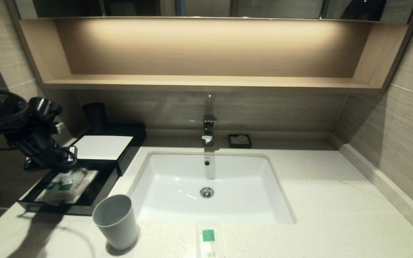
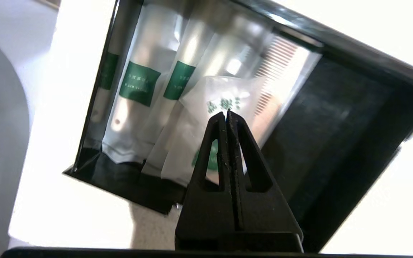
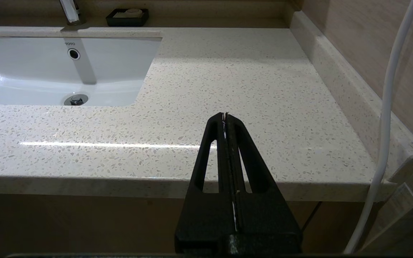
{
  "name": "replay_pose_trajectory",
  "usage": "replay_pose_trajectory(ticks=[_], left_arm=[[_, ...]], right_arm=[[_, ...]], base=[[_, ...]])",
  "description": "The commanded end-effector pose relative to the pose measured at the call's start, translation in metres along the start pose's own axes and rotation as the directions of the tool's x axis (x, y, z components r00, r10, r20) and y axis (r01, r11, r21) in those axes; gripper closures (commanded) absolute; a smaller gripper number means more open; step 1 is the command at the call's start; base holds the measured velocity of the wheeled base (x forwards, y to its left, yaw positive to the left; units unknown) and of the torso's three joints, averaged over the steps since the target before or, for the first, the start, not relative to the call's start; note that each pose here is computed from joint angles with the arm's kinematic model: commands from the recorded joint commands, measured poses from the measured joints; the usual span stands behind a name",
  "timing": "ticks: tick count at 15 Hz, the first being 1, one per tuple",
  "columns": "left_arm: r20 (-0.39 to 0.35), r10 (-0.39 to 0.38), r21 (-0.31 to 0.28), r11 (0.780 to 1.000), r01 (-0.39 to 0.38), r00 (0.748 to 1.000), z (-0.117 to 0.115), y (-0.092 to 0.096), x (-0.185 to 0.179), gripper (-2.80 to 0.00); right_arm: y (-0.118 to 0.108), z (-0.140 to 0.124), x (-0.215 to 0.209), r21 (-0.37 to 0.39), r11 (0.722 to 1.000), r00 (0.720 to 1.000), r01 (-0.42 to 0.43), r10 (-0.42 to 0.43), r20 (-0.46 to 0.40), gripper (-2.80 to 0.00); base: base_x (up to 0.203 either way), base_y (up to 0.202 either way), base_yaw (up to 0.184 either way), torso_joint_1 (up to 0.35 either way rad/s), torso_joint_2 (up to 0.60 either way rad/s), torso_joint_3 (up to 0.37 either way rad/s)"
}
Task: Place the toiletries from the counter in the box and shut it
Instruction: Place the bathroom toiletry into the drawer, then pick up the bathroom toiletry
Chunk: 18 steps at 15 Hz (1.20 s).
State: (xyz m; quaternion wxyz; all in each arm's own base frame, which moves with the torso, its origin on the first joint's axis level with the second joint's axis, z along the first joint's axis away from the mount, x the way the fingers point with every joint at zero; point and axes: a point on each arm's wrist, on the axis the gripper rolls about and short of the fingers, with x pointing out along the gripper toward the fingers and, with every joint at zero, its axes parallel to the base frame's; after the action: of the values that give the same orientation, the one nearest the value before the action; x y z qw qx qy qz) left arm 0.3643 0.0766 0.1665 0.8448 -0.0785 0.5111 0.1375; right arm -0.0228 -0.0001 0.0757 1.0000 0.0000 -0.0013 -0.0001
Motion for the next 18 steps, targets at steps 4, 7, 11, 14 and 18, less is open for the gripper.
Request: replay_pose_trajectory(ticks=[4, 7, 11, 14, 18], left_arm=[[0.111, -0.069, 0.032, 0.997, 0.066, 0.991, -0.003, -0.012, -0.053, 0.00], [0.136, -0.152, 0.095, 0.986, 0.140, 0.979, -0.007, -0.034, -0.069, 0.00], [0.127, -0.289, 0.210, 0.943, 0.259, 0.949, -0.017, -0.070, -0.085, 0.00], [0.113, -0.379, 0.313, 0.891, 0.329, 0.919, -0.028, -0.106, -0.099, 0.00], [0.089, -0.459, 0.428, 0.819, 0.382, 0.884, -0.041, -0.148, -0.112, 0.00]], right_arm=[[0.000, 0.000, 0.000, 0.000, 1.000, 1.000, 0.000, 0.000, -0.001, 0.00], [0.000, 0.000, 0.000, 0.000, 1.000, 1.000, 0.000, 0.000, 0.000, 0.00], [0.000, 0.000, 0.000, 0.000, 1.000, 1.000, 0.000, 0.000, 0.001, 0.00], [0.000, 0.000, 0.000, 0.000, 1.000, 1.000, 0.000, 0.000, 0.000, 0.00], [0.000, 0.000, 0.000, 0.000, 1.000, 1.000, 0.000, 0.000, -0.001, 0.00]], base=[[0.000, 0.000, 0.000, 0.000, 0.00, 0.000], [0.000, 0.000, 0.000, 0.000, 0.00, 0.000], [0.000, 0.000, 0.000, 0.000, 0.00, 0.000], [0.000, 0.000, 0.000, 0.000, 0.00, 0.000], [0.000, 0.000, 0.000, 0.000, 0.00, 0.000]])
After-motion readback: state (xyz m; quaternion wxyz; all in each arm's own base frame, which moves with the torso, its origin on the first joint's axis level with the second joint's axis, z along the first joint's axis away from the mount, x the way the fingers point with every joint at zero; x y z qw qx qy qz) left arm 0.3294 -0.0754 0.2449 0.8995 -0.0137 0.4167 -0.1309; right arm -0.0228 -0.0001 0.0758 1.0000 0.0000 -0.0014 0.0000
